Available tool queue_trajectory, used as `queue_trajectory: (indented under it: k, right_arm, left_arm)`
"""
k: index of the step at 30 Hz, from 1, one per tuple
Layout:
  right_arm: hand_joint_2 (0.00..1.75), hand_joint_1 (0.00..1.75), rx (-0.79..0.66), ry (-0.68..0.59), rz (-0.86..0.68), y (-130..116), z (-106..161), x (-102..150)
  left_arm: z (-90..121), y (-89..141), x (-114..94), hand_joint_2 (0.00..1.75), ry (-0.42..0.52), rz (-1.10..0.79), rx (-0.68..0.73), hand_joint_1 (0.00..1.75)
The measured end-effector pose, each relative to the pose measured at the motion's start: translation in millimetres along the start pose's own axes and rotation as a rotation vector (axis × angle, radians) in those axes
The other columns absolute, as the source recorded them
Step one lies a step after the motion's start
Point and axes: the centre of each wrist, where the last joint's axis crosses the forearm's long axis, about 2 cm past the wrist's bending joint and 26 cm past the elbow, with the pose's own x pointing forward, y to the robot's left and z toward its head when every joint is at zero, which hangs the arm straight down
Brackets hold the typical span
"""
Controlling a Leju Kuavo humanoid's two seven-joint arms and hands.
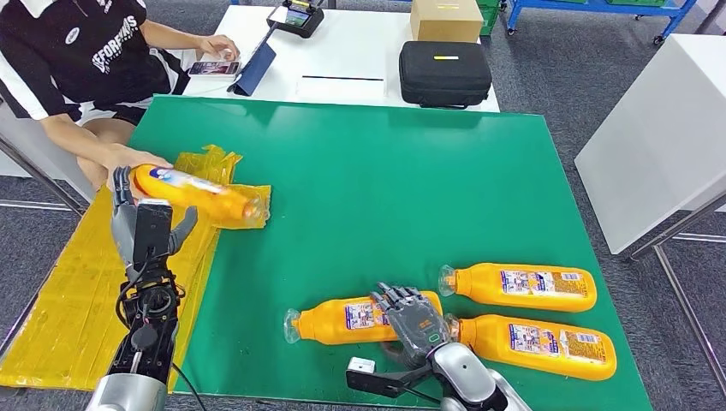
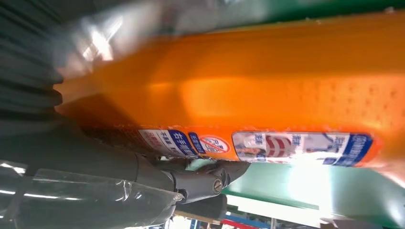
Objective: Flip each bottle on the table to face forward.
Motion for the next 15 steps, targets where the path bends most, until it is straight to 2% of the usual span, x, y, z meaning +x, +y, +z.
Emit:
queue_trajectory:
  k: [9, 15]
  right_arm:
    - [1.75, 1.75, 0.002, 0.048, -0.009, 0, -3, -3]
    - [1.75, 1.75, -0.063, 0.046, -0.021, 2, -1, 0]
  left_arm:
    - [7, -2, -2, 1.75, 0.002, 0.007, 0.003, 0.0]
    - [13, -3, -4, 1.75, 0.006, 0.008, -0.003, 0.0]
